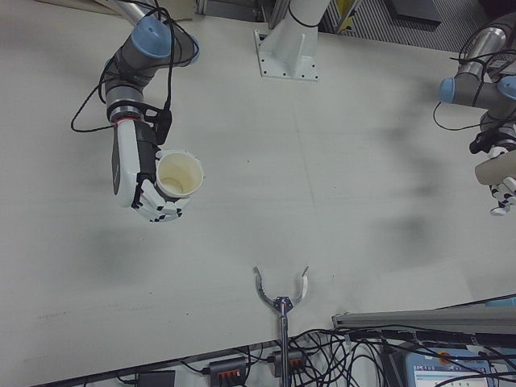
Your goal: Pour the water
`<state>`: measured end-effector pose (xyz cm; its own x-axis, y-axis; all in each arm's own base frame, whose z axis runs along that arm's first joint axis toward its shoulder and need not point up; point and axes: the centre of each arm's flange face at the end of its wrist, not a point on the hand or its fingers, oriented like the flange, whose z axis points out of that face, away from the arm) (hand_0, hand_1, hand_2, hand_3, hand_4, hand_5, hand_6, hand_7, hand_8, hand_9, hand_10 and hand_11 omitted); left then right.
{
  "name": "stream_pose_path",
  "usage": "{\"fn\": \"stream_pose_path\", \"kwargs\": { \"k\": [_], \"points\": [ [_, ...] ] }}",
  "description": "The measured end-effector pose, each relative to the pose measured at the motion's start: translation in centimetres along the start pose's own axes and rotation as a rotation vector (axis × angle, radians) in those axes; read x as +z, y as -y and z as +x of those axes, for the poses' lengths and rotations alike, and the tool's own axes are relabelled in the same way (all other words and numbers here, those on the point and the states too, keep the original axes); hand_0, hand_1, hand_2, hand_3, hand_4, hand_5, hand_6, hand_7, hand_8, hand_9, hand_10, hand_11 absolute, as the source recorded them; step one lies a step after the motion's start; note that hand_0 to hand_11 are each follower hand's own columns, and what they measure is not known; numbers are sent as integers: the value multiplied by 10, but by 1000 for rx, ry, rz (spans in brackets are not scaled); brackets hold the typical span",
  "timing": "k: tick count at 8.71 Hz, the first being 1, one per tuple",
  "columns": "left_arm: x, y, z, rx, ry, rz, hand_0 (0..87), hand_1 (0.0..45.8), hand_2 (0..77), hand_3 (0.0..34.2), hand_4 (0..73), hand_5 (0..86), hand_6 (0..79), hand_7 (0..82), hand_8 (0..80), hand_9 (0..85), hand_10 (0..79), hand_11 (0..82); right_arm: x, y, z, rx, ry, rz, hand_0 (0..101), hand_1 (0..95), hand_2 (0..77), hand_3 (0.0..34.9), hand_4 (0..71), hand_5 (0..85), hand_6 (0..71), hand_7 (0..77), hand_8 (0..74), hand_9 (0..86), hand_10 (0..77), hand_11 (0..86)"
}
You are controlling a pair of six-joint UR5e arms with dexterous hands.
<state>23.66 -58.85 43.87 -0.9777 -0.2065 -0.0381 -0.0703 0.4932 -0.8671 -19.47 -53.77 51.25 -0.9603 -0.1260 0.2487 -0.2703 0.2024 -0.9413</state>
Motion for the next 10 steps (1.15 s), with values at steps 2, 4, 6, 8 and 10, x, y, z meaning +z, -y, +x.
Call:
{"fn": "stream_pose_path", "kwargs": {
  "k": [2,4,6,8,10],
  "points": [
    [6,-5,-1,2,1,2,523,49,415,0,387,540,404,698,567,774,164,262,6,3,-11,-3,21,3,470,164,387,0,147,507,513,540,518,578,458,573],
    [19,-15,-5,1,5,-1,520,49,415,0,387,540,404,698,567,774,164,262,11,5,-22,-5,42,4,468,164,387,0,109,584,518,540,584,584,518,595],
    [33,-36,-46,-25,59,-17,515,49,415,0,387,540,404,698,567,774,164,262,15,7,-32,-9,56,4,466,142,387,0,115,584,507,524,589,584,480,665],
    [37,-58,-103,-54,129,-33,509,49,415,0,387,540,404,698,567,774,164,262,17,5,-42,-9,64,-3,466,142,387,0,120,584,491,524,589,584,480,665],
    [49,-91,-150,-50,181,-73,509,49,415,0,387,540,404,698,567,774,164,262,19,2,-48,-18,68,-13,466,142,387,0,120,584,491,524,573,595,469,671]
  ]
}}
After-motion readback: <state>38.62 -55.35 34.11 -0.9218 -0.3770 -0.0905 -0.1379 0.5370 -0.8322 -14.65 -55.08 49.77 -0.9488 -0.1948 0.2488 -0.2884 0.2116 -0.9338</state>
